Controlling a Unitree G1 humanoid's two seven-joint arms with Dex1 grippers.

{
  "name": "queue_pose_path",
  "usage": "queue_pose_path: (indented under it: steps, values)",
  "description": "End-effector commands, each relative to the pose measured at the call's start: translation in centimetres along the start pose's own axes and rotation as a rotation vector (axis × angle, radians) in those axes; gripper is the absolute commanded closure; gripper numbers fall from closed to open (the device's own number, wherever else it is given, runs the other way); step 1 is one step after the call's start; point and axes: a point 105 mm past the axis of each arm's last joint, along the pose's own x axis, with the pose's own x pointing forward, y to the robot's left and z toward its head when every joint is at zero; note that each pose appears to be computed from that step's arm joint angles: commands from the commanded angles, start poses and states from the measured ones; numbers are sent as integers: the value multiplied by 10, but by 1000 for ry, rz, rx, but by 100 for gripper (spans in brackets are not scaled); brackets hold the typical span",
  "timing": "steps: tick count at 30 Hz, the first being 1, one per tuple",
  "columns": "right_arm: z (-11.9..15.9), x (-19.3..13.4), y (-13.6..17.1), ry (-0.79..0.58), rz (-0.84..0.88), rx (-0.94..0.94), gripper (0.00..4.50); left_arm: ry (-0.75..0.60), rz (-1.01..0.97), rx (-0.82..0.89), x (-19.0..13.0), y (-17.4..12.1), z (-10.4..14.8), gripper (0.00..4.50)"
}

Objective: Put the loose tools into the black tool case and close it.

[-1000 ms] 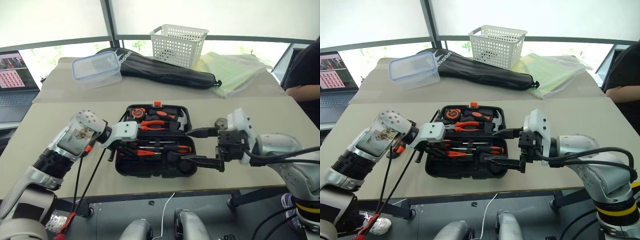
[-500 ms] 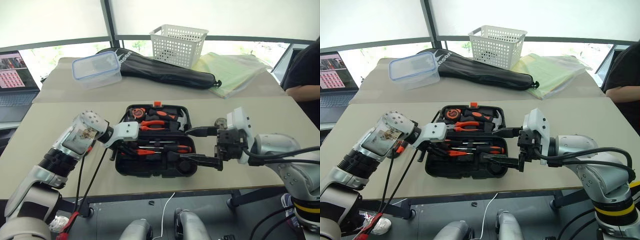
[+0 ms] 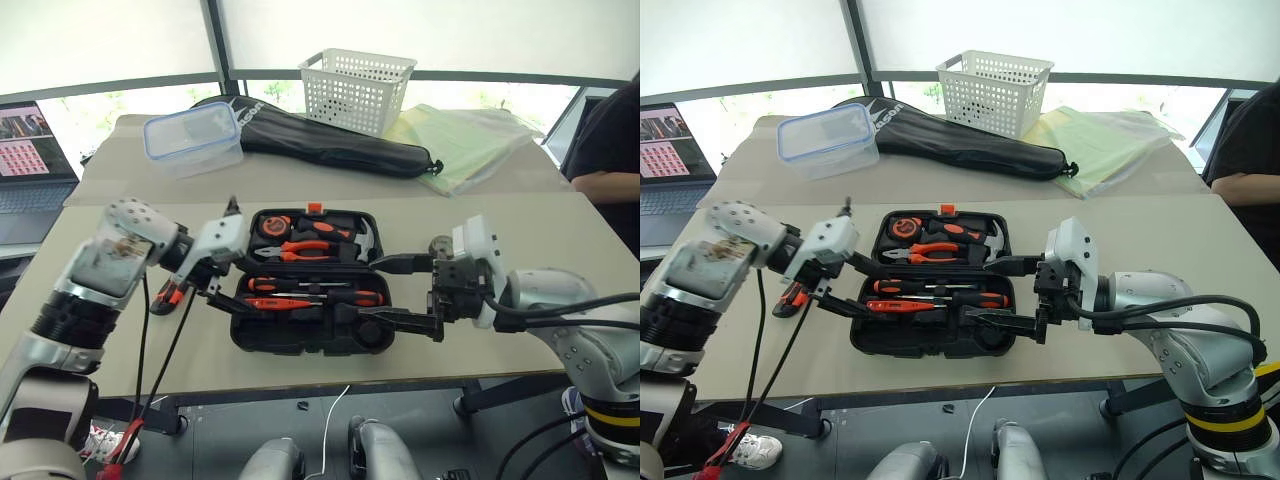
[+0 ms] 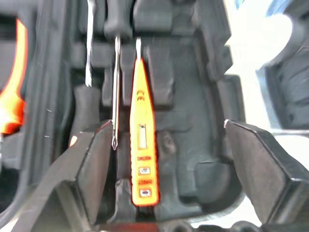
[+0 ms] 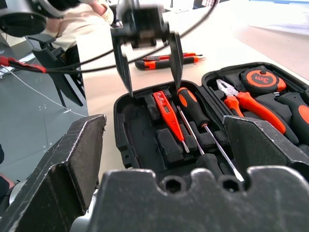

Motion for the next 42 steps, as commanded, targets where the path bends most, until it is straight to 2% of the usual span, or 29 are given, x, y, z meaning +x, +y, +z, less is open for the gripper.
queue_pose_path:
  steps: [1,4,8,9,10,14,20,25,32,42]
  values:
    - [4,-1,2,-16,5,-29,0,-161,120,5,2,10,6,133]
    - [4,0,2,-13,4,-29,0,-210,208,-23,13,16,-6,244]
    - [3,0,2,-6,7,-28,0,-226,221,-24,27,14,-16,397]
    - [2,0,2,-5,7,-29,0,-233,221,-27,30,14,-16,431]
    - [2,0,2,-4,7,-28,0,-237,227,-30,32,14,-17,448]
    - [1,1,2,-1,6,-24,0,-199,224,-25,45,10,-28,448]
    - [3,1,1,-17,-2,-6,0,-217,219,-6,52,1,-27,448]
    - [4,2,0,-22,-4,-1,0,-146,235,11,57,-1,-45,448]
    - [5,4,-2,-25,-8,3,0,-119,254,-11,58,-1,-61,448]
    - [5,6,-8,-26,-6,6,0,-170,243,-21,63,-17,-53,448]
